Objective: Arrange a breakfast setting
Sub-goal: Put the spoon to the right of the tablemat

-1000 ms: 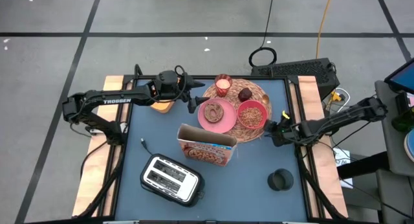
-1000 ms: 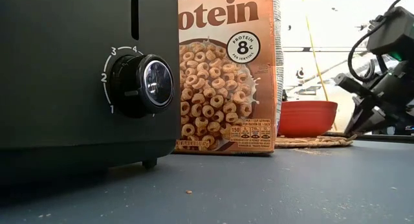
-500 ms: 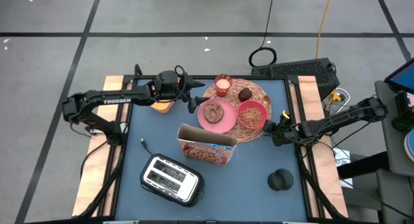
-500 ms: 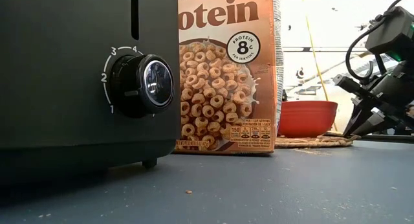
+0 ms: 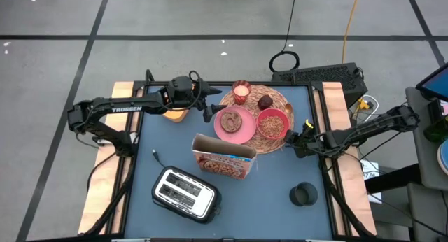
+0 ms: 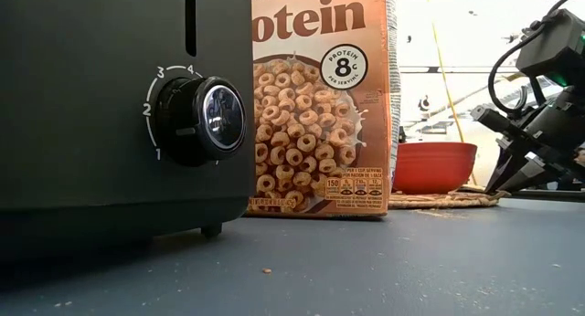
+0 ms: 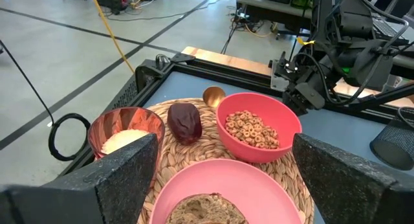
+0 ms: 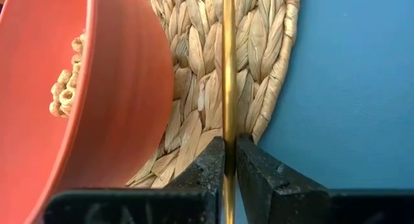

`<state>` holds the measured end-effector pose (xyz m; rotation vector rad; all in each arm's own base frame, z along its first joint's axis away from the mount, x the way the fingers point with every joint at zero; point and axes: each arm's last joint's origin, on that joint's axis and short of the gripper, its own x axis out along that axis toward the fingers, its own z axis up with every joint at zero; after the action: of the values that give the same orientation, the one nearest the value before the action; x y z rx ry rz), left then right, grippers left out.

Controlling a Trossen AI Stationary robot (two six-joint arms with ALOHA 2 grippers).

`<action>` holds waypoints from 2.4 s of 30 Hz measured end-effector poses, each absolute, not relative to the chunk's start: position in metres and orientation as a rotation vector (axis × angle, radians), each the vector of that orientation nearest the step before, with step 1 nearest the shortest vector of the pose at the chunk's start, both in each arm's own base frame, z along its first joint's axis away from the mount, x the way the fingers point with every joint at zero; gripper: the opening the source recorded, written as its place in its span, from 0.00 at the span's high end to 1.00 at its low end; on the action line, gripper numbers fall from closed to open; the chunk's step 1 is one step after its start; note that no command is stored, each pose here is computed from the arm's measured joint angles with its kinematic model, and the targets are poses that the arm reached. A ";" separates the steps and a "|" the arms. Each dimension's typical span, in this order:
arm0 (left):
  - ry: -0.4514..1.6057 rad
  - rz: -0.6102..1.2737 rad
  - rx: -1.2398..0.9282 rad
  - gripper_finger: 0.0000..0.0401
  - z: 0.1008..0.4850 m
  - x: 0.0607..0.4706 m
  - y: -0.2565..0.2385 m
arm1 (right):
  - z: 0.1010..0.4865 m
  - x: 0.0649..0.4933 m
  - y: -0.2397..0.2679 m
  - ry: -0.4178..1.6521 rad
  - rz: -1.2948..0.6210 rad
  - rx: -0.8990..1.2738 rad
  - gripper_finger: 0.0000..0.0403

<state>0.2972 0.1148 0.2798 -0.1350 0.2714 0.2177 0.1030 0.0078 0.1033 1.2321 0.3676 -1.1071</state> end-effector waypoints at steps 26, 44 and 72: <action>0.271 0.218 -0.135 0.10 0.280 0.297 0.115 | 0.103 0.103 0.010 0.487 -1.036 1.185 0.68; 0.275 0.218 -0.137 0.10 0.279 0.297 0.115 | 0.104 0.097 0.013 0.667 -0.960 1.265 0.86; 0.301 0.219 -0.144 0.10 0.277 0.296 0.115 | 0.116 0.099 0.012 0.568 -0.820 1.186 1.00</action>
<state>0.2963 0.1146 0.2770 -0.1441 0.3007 0.2187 0.0990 0.0123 0.1160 1.1862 0.5677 -0.8198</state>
